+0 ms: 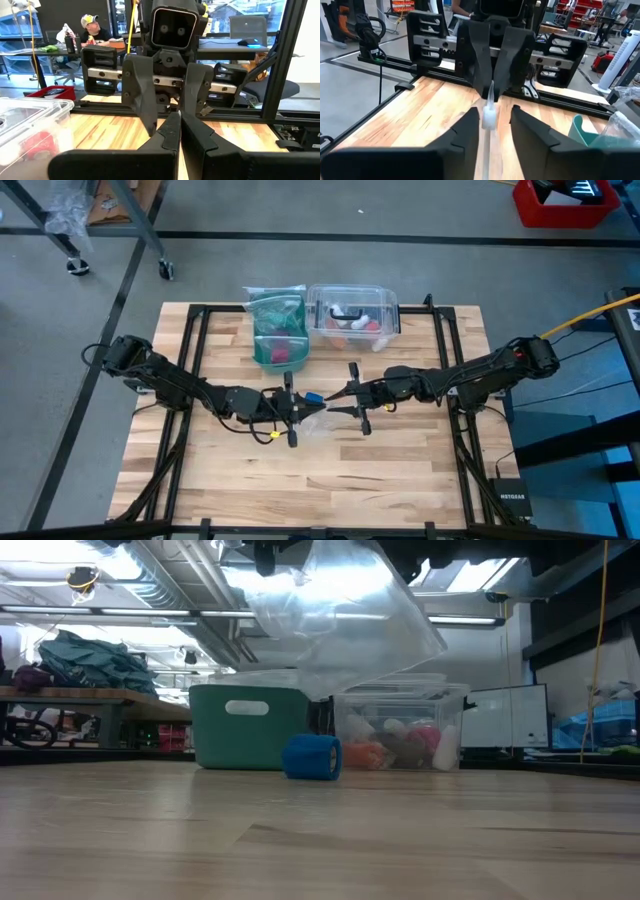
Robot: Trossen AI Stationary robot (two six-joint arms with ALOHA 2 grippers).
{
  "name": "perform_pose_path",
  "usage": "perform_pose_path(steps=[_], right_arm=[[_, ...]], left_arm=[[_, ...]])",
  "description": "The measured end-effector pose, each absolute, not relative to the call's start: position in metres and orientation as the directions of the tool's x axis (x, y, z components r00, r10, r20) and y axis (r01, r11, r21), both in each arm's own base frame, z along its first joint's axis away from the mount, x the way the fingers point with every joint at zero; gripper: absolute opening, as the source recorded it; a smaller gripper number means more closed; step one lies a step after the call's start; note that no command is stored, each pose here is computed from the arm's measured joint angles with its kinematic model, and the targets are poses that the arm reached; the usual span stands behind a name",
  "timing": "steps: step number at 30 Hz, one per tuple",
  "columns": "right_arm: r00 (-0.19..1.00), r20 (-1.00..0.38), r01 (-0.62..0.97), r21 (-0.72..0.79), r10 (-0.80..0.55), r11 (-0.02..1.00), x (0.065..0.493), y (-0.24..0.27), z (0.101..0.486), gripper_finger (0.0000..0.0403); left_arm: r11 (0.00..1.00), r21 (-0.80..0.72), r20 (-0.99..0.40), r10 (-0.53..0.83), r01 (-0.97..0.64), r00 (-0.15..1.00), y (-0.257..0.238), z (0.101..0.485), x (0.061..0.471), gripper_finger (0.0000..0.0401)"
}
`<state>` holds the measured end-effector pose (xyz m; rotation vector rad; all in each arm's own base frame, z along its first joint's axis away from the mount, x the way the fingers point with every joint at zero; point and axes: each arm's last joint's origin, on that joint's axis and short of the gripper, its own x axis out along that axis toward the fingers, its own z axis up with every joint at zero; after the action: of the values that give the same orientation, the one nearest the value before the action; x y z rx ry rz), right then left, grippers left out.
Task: Roll bandage
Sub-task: Open the transparent zip bag
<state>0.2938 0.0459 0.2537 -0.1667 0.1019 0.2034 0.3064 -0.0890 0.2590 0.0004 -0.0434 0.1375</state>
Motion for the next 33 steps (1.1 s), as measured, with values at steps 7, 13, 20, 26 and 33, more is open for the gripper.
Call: perform_pose_path(steps=[7, 13, 20, 26, 33], right_arm=[[0.975, -0.113, -0.208, -0.155, 0.192, 0.966, 0.2938, 0.0459, 0.2541, 0.0127], [0.975, -0.109, -0.208, -0.155, 0.192, 0.966, 0.2938, 0.0459, 0.2547, 0.0108], [0.975, -0.112, -0.209, -0.155, 0.193, 0.966, 0.2936, 0.0459, 0.2546, 0.0049], [0.971, -0.122, -0.224, -0.153, 0.206, 0.963, 0.2935, 0.0461, 0.2542, 0.0021], [0.959, -0.19, -0.239, -0.146, 0.21, 0.96, 0.2923, 0.0461, 0.2477, 0.0065]], left_arm=[[0.991, 0.002, 0.041, 0.137, -0.137, 0.99, -0.089, 0.2587, 0.3065, 0.0], [0.991, 0.008, 0.039, 0.137, -0.137, 0.99, -0.089, 0.2584, 0.3066, 0.0], [0.99, 0.009, 0.037, 0.138, -0.138, 0.99, -0.0891, 0.2581, 0.3067, 0.0], [0.986, 0.01, 0.036, 0.168, -0.168, 0.985, -0.0884, 0.2579, 0.3065, 0.0], [0.982, 0.029, 0.079, 0.185, -0.188, 0.98, -0.0877, 0.2623, 0.3062, 0.0]])
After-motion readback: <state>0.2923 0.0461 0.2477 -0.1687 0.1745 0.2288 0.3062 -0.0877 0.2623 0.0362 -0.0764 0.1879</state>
